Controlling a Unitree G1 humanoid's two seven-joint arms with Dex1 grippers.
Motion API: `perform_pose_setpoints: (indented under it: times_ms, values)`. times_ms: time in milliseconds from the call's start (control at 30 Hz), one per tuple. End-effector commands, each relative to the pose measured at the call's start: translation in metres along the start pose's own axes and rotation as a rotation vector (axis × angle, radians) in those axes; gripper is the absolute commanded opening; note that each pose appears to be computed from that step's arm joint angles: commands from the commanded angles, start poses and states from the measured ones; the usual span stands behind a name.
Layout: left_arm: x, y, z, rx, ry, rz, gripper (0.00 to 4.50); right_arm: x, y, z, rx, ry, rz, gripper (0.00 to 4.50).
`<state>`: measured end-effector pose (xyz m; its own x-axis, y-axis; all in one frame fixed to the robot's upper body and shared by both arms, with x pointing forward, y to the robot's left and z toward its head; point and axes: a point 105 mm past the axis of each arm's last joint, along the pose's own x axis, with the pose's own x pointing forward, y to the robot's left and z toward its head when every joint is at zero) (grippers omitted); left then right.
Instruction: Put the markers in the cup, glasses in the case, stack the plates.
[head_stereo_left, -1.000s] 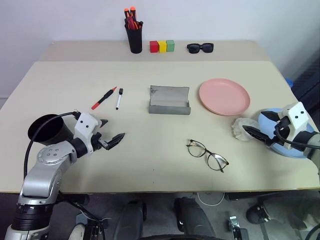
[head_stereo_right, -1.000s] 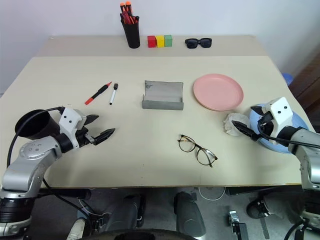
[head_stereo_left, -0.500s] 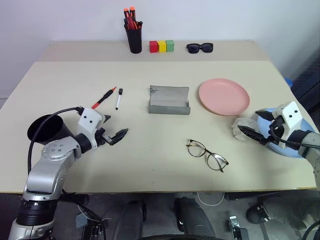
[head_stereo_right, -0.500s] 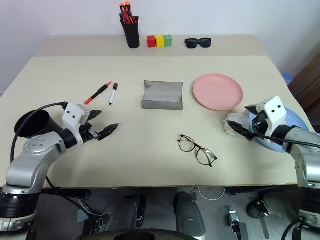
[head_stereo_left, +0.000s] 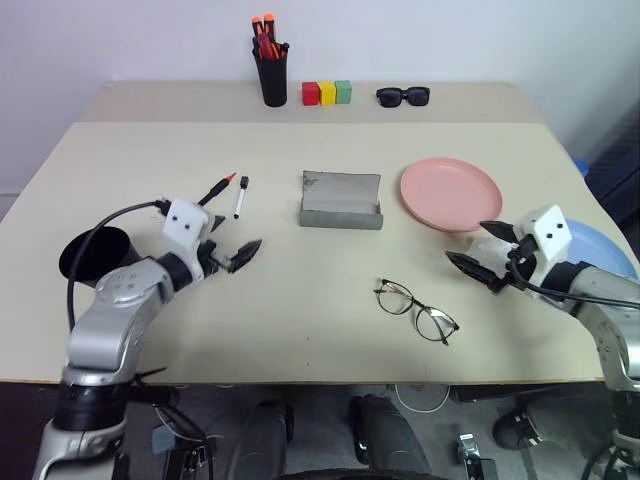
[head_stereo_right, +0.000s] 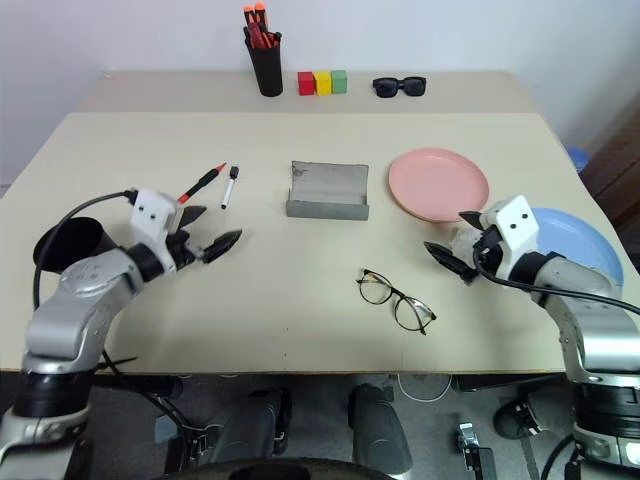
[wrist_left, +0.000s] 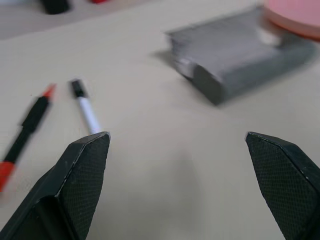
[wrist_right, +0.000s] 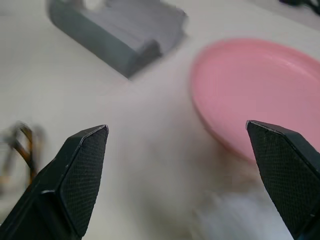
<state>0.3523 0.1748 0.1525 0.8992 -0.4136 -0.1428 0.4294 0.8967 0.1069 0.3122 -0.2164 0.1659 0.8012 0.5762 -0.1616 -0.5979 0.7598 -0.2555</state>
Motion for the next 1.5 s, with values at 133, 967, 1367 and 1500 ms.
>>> perform_pose_setpoints:
  times_ms: [133, 967, 1367, 1500]
  values:
    - [0.051, 0.026, 0.010, -0.152, 0.142, 0.287, 4.46, 0.047, 0.055, 0.036, -0.013, -0.159, 0.134, 4.50]
    - [0.088, 0.032, -0.008, -0.343, 0.538, 0.397, 1.70, 0.069, 0.121, 0.040, 0.077, -0.239, 0.265, 4.50]
    - [0.078, 0.058, 0.113, -0.150, -0.203, 0.446, 0.09, 0.071, 0.122, 0.038, 0.071, -0.233, 0.273, 4.50]
    - [0.031, 0.064, 0.141, -0.055, -0.413, 0.450, 0.09, 0.072, 0.117, 0.038, 0.055, -0.230, 0.280, 4.50]
